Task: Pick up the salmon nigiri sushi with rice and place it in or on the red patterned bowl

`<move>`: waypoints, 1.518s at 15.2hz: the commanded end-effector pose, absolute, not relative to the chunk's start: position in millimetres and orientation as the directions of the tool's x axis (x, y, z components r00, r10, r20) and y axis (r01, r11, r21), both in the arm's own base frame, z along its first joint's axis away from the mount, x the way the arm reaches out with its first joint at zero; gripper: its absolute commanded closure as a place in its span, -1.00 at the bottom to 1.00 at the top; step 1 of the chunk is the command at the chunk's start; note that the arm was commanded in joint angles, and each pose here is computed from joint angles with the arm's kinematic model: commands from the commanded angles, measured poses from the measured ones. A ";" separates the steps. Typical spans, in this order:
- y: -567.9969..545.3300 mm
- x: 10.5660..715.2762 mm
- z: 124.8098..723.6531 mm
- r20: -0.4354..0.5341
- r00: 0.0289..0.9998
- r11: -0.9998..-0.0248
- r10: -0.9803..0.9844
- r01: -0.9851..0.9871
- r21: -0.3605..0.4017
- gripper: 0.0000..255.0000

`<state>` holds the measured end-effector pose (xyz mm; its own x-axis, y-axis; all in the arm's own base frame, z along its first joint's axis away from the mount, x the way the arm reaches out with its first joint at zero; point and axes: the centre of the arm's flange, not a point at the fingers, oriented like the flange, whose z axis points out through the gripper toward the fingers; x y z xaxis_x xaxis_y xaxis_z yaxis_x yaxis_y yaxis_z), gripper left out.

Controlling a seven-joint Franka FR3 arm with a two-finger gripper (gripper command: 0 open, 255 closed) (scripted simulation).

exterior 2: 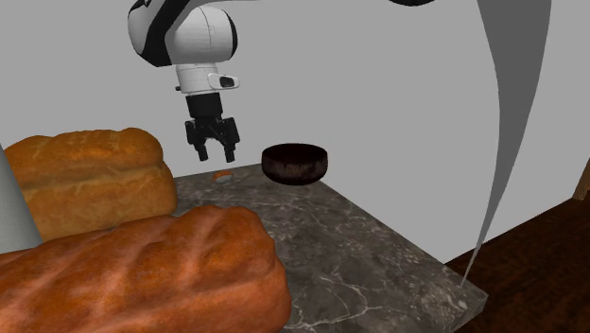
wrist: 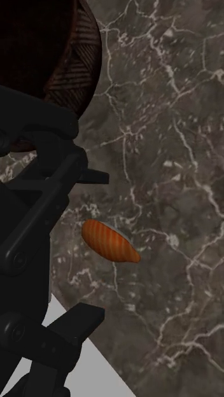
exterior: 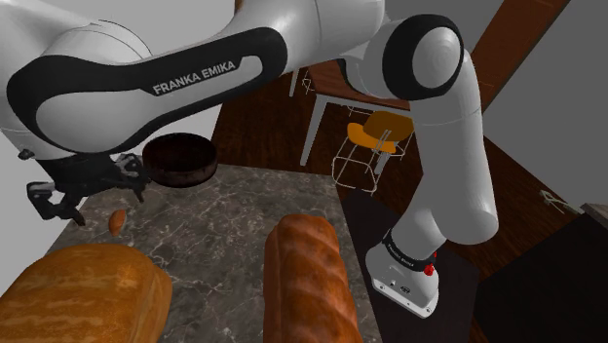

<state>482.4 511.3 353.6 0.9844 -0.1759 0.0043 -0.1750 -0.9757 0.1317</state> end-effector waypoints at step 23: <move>513.3 481.6 312.9 0.005 0.984 -0.975 -0.178 -0.177 0.135 1.00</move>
<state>481.6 513.3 312.8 0.9840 -0.1781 0.0047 -0.1771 -0.9749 0.1349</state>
